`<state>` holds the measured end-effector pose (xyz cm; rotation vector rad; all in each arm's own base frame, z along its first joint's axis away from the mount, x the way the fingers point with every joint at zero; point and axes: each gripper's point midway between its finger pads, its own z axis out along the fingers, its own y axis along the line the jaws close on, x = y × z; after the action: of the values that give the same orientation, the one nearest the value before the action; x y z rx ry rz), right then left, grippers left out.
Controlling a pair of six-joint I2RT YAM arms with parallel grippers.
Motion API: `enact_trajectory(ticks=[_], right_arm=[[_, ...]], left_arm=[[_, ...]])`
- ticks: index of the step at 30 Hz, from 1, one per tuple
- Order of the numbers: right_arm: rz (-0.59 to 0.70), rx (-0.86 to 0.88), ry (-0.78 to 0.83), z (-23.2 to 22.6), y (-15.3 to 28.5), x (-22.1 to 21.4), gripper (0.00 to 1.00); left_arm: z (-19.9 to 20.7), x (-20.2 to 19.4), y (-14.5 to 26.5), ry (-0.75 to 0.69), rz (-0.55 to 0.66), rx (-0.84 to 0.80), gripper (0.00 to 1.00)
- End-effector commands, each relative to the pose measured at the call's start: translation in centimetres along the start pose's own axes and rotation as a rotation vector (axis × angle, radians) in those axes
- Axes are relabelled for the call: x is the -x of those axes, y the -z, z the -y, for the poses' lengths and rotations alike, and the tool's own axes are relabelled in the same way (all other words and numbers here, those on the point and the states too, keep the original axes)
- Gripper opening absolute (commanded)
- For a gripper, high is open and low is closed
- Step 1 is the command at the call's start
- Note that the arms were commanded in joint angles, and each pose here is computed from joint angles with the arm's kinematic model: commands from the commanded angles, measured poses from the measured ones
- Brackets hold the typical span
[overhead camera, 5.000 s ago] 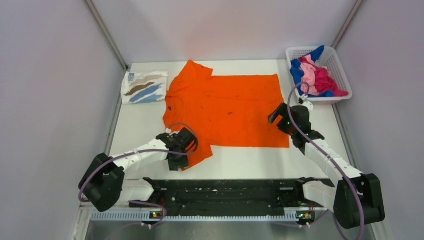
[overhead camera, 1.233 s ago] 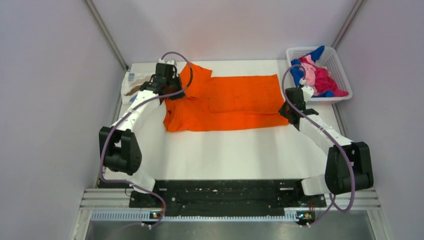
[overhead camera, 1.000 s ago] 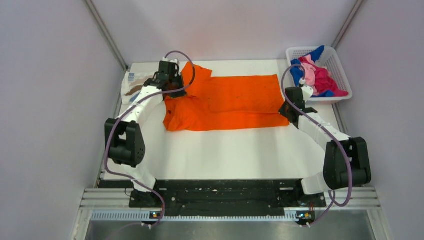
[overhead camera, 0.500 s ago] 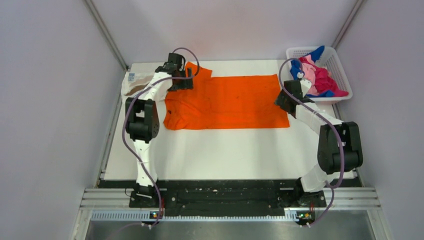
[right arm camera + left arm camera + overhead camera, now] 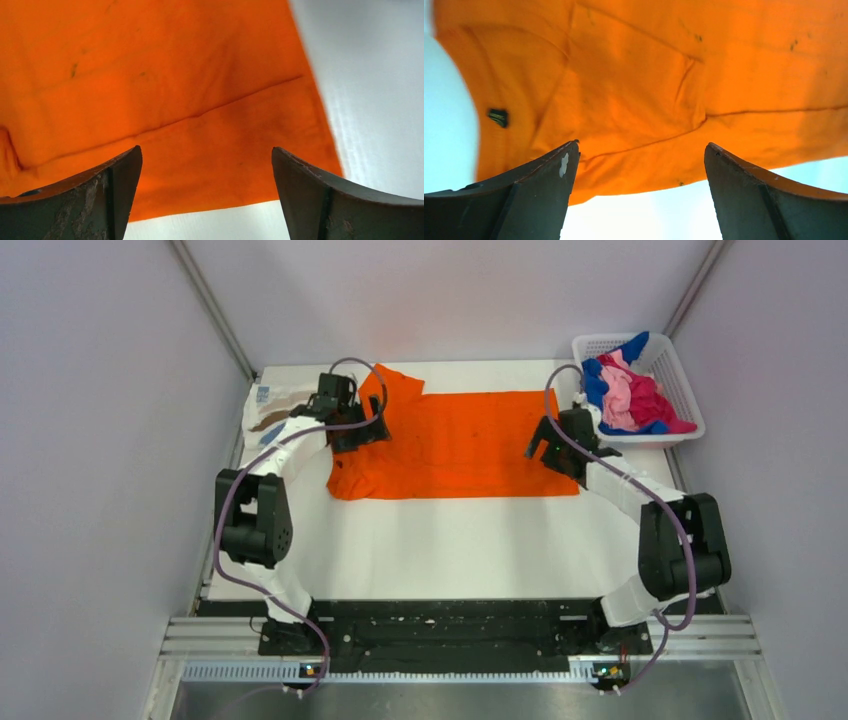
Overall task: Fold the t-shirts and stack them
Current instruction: Fold the flattened tshirt in 1/3 of the way, then grab the side of the flattened tshirt furthest away from the robot with both arms
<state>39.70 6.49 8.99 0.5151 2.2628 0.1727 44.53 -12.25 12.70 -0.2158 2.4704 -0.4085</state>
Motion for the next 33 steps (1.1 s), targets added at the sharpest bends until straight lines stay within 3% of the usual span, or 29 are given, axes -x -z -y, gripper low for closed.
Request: enact_trajectory(ticks=[1,7,13,21,33], right_arm=[[-0.042,0.159,0.111,-5.3,-1.1,-1.8,0.99],[-0.131,0.071,0.086,-4.0,-3.7,-4.8,0.99],[-0.175,-0.027,0.041,-0.9,-3.3,-7.7,0.99],[-0.256,-0.058,-0.05,2.4,0.3,-13.3,0.99],[-0.309,-0.091,-0.082,6.9,7.6,-17.4,0.99]], left_arm=[[2.2,-1.5,-1.1,0.087,0.011,-0.151,0.99],[0.0,-6.4,-4.2,0.142,-0.134,-0.088,0.99],[-3.0,-10.7,-4.5,0.162,-0.202,0.013,0.99],[-3.7,-16.1,-1.5,0.201,-0.26,0.059,0.99],[-4.2,-24.5,4.4,0.199,-0.305,0.152,0.99]])
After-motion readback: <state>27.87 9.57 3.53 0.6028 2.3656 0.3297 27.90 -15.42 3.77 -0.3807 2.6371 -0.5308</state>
